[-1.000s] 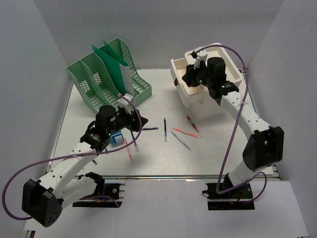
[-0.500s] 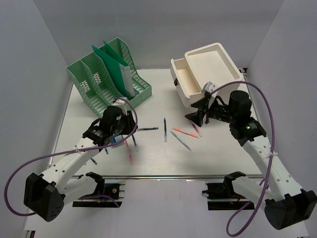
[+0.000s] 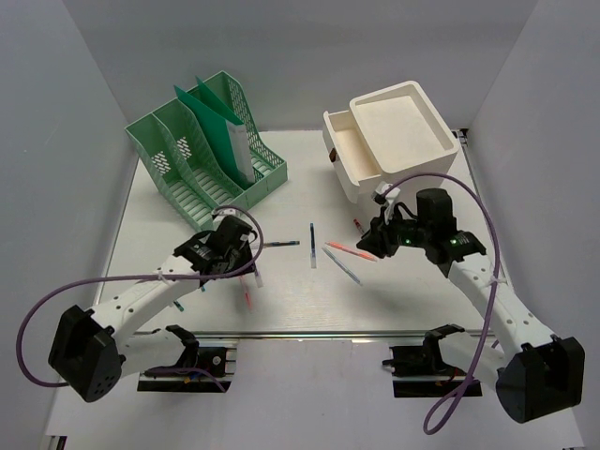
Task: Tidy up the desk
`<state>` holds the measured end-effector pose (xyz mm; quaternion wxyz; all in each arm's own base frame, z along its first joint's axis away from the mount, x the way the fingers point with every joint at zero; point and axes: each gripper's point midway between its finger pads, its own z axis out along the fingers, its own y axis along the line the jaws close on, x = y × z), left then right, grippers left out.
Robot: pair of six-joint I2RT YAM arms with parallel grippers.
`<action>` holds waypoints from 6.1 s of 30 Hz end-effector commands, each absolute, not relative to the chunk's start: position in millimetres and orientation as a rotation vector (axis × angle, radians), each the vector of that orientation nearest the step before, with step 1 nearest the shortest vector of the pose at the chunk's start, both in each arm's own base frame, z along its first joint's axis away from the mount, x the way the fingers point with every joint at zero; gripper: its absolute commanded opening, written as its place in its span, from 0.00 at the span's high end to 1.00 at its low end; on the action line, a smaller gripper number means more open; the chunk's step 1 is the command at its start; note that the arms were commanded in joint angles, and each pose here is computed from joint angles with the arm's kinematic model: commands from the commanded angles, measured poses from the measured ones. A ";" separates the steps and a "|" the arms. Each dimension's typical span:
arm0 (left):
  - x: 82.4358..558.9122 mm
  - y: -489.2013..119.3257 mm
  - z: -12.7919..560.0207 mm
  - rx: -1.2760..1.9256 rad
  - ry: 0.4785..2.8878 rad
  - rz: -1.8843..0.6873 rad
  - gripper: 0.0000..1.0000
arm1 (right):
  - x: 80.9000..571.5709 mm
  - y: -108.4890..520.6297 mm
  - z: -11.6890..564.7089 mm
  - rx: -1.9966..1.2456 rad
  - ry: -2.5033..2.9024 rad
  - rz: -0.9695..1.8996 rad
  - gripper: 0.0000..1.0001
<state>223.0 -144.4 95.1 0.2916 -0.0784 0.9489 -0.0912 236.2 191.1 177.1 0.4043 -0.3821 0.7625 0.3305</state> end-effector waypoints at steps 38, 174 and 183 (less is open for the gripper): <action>186.9 -126.4 -5.9 -0.401 2.602 0.085 0.66 | 254.2 166.6 188.8 -0.854 1.877 0.708 0.59; 273.2 -191.7 261.0 0.388 1.772 -0.337 0.14 | 283.8 185.3 17.4 -1.824 1.906 0.454 0.63; 273.9 -190.3 258.9 0.386 1.771 -0.327 0.14 | 284.9 175.4 9.8 -1.733 2.034 0.399 0.87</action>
